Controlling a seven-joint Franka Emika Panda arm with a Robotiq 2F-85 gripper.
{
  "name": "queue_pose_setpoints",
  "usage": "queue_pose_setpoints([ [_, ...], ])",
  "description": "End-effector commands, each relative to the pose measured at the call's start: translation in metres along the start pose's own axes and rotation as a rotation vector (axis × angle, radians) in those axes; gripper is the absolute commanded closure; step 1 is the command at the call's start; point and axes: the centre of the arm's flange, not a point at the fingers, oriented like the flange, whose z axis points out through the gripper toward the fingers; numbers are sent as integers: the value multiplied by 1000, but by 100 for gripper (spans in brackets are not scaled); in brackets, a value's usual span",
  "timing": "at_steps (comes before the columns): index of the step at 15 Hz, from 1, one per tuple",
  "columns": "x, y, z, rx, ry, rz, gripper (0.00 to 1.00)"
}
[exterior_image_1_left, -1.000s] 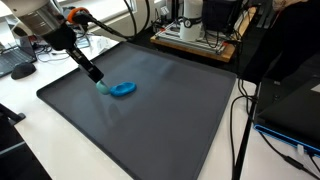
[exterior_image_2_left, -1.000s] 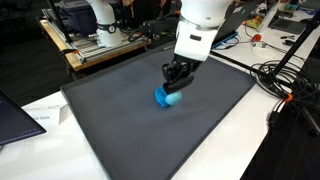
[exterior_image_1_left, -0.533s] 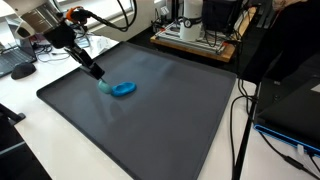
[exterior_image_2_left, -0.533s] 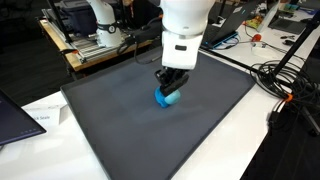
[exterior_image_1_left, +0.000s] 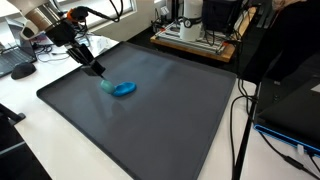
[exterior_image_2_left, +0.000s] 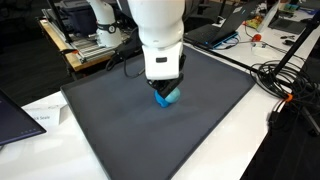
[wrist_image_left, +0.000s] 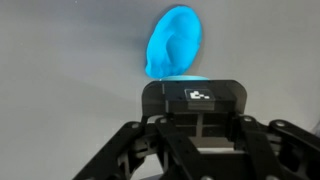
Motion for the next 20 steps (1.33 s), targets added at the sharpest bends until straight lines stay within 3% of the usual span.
queue_pose_setpoints([
  [1, -20, 13, -1, 108, 15, -74, 78],
  [12, -30, 45, 8, 256, 12, -259, 78],
  [20, -30, 65, 24, 363, -7, -325, 78],
])
